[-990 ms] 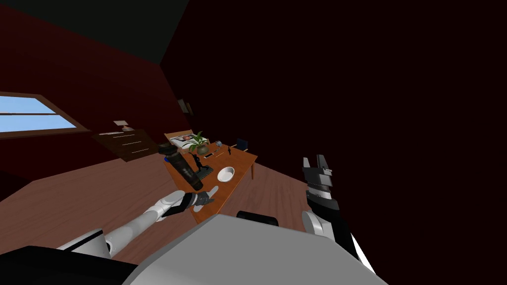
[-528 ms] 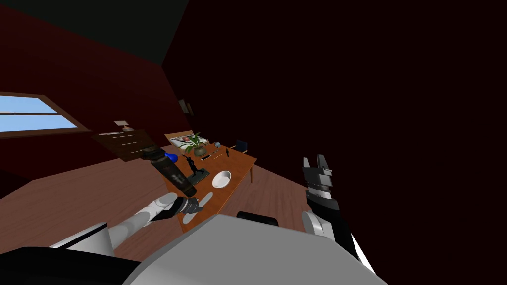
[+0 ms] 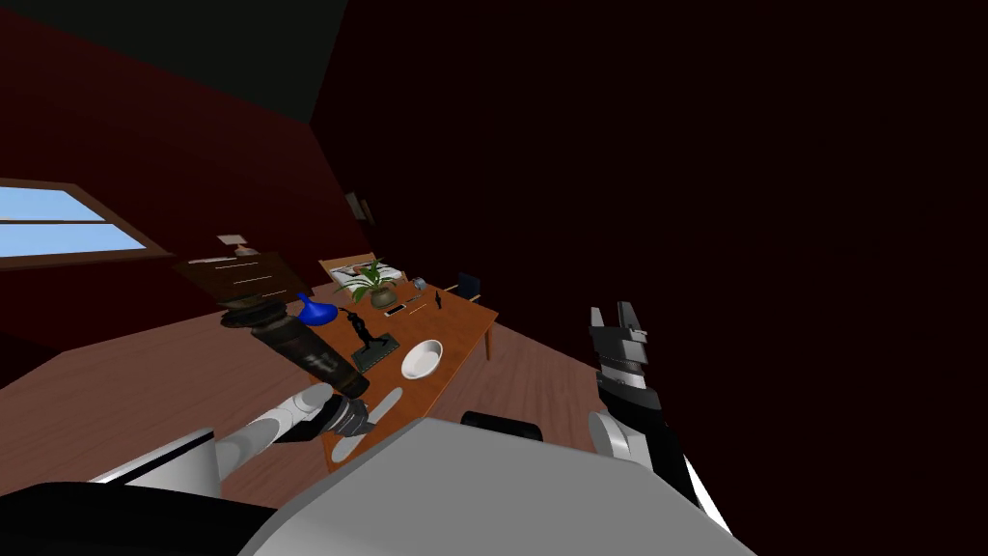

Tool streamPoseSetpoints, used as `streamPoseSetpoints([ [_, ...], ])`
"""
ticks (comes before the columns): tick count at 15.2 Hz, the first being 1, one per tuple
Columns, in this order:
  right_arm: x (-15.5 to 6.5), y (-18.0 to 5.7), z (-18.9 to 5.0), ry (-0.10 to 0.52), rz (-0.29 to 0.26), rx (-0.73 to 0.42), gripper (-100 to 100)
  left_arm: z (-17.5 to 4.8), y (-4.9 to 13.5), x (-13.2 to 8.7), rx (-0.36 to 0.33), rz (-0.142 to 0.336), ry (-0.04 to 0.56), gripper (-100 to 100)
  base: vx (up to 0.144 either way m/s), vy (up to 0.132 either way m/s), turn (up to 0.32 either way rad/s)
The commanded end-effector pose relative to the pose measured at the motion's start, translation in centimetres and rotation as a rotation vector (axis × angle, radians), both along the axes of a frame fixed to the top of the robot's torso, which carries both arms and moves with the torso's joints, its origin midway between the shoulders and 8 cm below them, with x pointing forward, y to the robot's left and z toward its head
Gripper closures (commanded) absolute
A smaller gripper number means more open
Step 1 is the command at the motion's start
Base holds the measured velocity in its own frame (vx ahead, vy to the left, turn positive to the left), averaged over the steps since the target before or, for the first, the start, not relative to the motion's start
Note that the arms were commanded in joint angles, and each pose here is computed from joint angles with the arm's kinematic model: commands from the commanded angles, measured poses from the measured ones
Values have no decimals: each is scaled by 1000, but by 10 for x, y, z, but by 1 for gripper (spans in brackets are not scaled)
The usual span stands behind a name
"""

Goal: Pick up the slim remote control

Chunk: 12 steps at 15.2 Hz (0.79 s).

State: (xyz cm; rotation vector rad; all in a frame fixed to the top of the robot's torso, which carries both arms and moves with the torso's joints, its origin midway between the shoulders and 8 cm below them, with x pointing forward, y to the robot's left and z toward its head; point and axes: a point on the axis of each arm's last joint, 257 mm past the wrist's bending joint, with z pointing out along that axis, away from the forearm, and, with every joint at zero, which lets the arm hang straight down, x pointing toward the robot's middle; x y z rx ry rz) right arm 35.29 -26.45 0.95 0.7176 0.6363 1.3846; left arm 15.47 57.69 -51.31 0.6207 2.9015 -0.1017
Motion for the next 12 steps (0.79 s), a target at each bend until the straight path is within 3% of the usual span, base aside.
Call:
streamPoseSetpoints([
  [1, 0, 0, 0, 0, 0, 0, 0, 0, 0, 0, 0, 0, 0, -100, 55, -29, 14],
  [5, 0, 0, 0, 0, 0, 0, 0, -24, -16, -11, 0, 17, -6, -100, 6, 44, -63],
  [6, 0, 0, 0, 0, 0, 0, 0, -19, -11, -9, -1, 14, -3, -100, -4, 41, -22],
  [7, 0, 0, 0, 0, 0, 0, 0, -20, -12, -9, 0, 13, -4, 100, -1, 15, -3],
  [12, 0, 0, 0, 0, 0, 0, 0, -20, -13, -9, 0, 13, -4, 100, 0, 0, 4],
])
